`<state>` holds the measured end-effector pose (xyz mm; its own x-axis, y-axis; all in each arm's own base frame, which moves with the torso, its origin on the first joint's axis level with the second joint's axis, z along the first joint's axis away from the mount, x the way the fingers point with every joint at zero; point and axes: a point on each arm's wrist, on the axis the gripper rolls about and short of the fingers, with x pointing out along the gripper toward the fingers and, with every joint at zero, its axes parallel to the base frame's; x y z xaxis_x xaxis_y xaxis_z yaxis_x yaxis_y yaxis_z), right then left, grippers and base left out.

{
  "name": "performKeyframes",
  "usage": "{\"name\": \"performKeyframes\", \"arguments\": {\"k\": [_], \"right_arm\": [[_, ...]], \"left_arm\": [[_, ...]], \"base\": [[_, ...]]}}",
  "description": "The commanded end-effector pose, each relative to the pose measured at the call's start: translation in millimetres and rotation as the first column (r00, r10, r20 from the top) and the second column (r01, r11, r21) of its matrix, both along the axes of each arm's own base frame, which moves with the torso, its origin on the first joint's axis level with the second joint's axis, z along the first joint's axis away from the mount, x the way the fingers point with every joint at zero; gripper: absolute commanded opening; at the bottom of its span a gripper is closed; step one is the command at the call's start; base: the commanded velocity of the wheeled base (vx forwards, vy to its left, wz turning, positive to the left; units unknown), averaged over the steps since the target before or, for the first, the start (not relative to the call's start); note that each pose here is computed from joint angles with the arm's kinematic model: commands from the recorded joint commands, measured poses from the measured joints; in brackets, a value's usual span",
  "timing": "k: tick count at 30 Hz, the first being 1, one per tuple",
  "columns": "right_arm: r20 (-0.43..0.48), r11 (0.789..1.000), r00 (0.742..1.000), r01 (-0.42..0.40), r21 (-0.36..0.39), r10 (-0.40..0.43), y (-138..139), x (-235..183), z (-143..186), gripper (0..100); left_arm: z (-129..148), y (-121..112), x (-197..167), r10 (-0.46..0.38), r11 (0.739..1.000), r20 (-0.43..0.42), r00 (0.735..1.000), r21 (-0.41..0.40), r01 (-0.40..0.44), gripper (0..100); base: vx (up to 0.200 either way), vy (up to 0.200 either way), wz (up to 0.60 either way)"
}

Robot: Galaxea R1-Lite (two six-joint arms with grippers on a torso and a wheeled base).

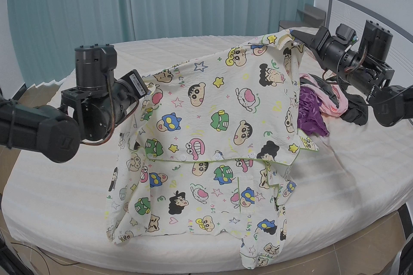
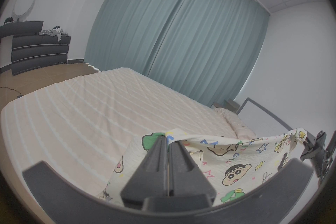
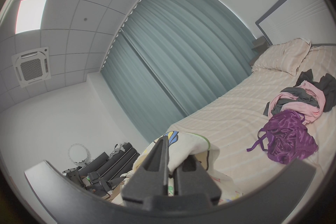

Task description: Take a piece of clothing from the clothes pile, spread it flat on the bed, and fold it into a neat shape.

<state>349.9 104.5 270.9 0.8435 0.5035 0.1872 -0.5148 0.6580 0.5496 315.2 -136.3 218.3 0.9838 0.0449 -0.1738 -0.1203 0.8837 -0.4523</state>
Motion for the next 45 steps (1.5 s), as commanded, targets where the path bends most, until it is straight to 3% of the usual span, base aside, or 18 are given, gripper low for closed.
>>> {"name": "performKeyframes", "arguments": {"k": [1, 16, 17, 19, 20, 22, 26, 27, 29, 30, 31, 36, 42, 45], "right_arm": [[-0.079, 1.000, 0.997, 0.020, -0.019, -0.021, 8, 26, -33, 0], [-0.245, 0.994, 0.964, 0.091, -0.061, -0.103, 24, 76, -114, 0], [-0.254, 0.994, 0.961, 0.099, -0.056, -0.110, 25, 80, -119, 0], [-0.267, 0.991, 0.955, 0.130, -0.020, -0.130, 31, 91, -124, 0], [-0.267, 0.991, 0.955, 0.130, -0.020, -0.130, 31, 91, -124, 100], [-0.281, 0.990, 0.951, 0.141, 0.023, -0.129, 38, 104, -130, 100], [-0.319, 0.986, 0.935, 0.168, 0.018, -0.154, 41, 123, -144, 100], [-0.334, 0.968, 0.917, 0.245, 0.045, -0.217, 44, 136, -151, 100], [-0.337, 0.958, 0.909, 0.282, 0.059, -0.246, 46, 142, -156, 100], [-0.329, 0.930, 0.890, 0.358, 0.080, -0.315, 47, 152, -160, 100], [-0.330, 0.925, 0.885, 0.373, 0.079, -0.329, 46, 153, -159, 100], [-0.380, 0.923, 0.858, 0.385, 0.031, -0.345, 36, 142, -154, 100], [-0.469, 0.956, 0.838, 0.287, -0.054, -0.278, 8, 98, -153, 100], [-0.509, 0.957, 0.815, 0.278, -0.078, -0.278, -2, 73, -160, 100]], "left_arm": [[-41, -7, 35, 0.026, 0.999, -0.091, 0.996, 0.042, -0.022, 0], [-132, 7, 107, 0.129, 0.988, -0.235, 0.963, 0.109, -0.105, 0], [-136, 8, 111, 0.133, 0.988, -0.234, 0.963, 0.108, -0.110, 100], [-139, 14, 124, 0.155, 0.986, -0.221, 0.963, 0.090, -0.138, 100], [-139, 14, 124, 0.155, 0.986, -0.221, 0.963, 0.090, -0.138, 100], [-143, 16, 140, 0.169, 0.985, -0.203, 0.964, 0.072, -0.158, 100], [-148, 24, 154, 0.194, 0.980, -0.212, 0.958, 0.080, -0.181, 100], [-149, 32, 161, 0.217, 0.976, -0.217, 0.952, 0.082, -0.203, 100], [-149, 36, 163, 0.226, 0.974, -0.218, 0.950, 0.083, -0.212, 100], [-146, 46, 167, 0.247, 0.969, -0.211, 0.946, 0.080, -0.235, 100], [-146, 49, 168, 0.254, 0.967, -0.210, 0.944, 0.080, -0.243, 100], [-138, 69, 172, 0.292, 0.956, -0.195, 0.936, 0.076, -0.282, 100], [-116, 80, 148, 0.305, 0.952, -0.229, 0.925, 0.065, -0.298, 100], [-105, 81, 130, 0.274, 0.960, -0.246, 0.930, 0.016, -0.278, 100]], "base": [[0.000, 0.000, 0.00], [0.000, 0.000, 0.00], [0.000, 0.000, 0.00], [0.000, 0.000, 0.00], [0.000, 0.000, 0.00], [0.000, 0.000, 0.00], [0.000, 0.000, 0.00], [0.000, 0.000, 0.00], [0.000, 0.000, 0.00], [0.000, 0.000, 0.00], [0.000, 0.000, 0.00], [0.000, 0.000, 0.00], [0.000, 0.000, 0.00], [0.000, 0.000, 0.00]]}}
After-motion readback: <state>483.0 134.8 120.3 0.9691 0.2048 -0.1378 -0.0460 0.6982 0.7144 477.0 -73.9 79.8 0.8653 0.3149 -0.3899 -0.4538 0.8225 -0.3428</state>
